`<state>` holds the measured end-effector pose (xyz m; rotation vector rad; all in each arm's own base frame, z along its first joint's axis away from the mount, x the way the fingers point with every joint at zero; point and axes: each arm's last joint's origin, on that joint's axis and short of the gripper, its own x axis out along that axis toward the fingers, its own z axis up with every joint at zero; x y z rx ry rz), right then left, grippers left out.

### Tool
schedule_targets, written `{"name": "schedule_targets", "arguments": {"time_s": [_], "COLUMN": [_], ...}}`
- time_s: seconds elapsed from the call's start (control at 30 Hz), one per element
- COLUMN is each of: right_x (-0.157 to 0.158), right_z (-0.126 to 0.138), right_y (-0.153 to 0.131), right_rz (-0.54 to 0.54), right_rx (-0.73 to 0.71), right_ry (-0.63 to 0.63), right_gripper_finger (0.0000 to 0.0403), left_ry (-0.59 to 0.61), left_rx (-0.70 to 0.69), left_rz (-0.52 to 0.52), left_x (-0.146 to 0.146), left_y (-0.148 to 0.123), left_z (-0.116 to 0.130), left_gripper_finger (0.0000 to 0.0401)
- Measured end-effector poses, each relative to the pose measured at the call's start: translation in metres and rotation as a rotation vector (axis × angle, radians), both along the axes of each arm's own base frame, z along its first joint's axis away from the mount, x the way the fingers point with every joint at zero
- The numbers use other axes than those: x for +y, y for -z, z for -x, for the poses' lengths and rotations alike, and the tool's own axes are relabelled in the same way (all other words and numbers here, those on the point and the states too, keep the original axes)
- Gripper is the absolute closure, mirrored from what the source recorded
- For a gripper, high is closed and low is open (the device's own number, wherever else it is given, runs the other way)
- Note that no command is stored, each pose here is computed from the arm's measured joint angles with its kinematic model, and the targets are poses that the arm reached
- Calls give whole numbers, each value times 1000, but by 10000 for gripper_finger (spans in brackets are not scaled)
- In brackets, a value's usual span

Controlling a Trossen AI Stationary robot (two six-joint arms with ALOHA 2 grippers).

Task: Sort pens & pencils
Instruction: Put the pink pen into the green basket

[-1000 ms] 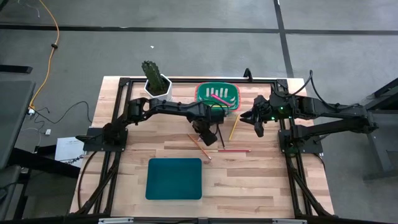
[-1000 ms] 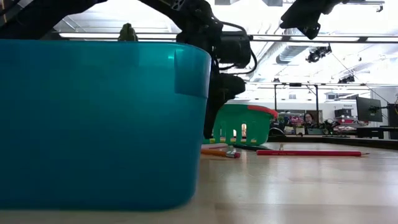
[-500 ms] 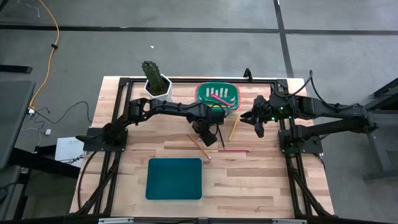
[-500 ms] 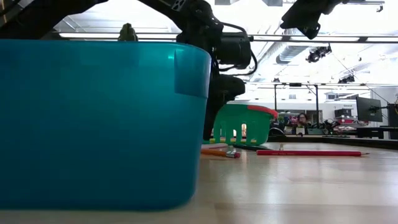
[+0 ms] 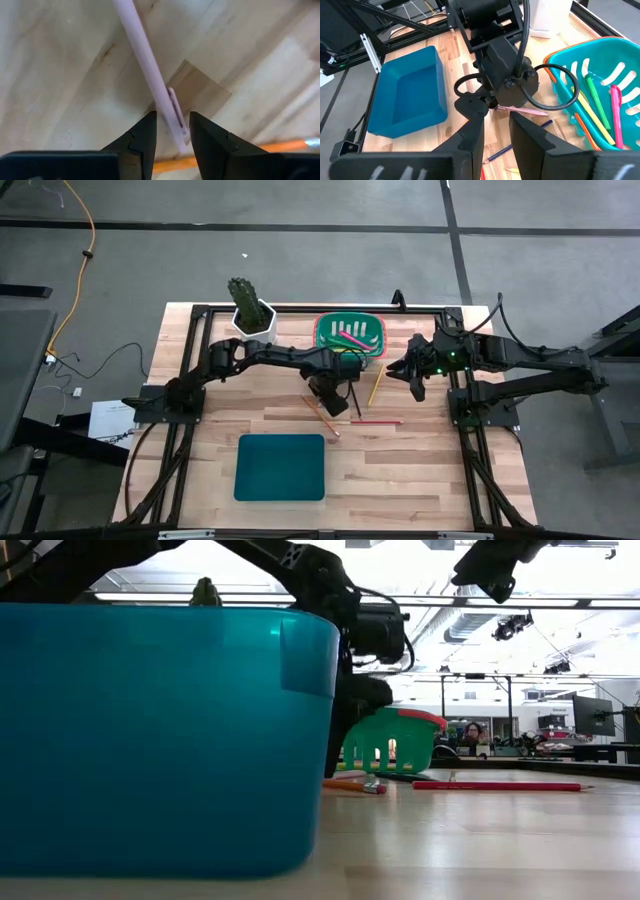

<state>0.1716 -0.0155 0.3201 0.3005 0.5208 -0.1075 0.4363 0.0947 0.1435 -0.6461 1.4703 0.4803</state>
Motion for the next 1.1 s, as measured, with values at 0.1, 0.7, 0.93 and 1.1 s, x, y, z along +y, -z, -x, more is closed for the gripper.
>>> {"name": "schedule_targets", "arguments": {"time_s": [0.1, 0.7, 0.93, 1.1], "right_x": [0, 0, 0, 0], "right_z": [0, 0, 0, 0], "right_y": [0, 1, 1, 1], "right_rz": [0, 2, 2, 2], "right_rx": [3, 7, 7, 7], "right_ry": [0, -2, -2, -1], "right_gripper_finger": [320, 320, 320, 320], "left_ry": [3, 33, 57, 83], "left_rx": [1, 24, 26, 24], "left_rz": [20, 7, 11, 16], "left_x": [0, -2, -3, -6], "left_y": [3, 6, 6, 6], "left_z": [-1, 0, 1, 0], "left_gripper_finger": [298, 342, 377, 362]}}
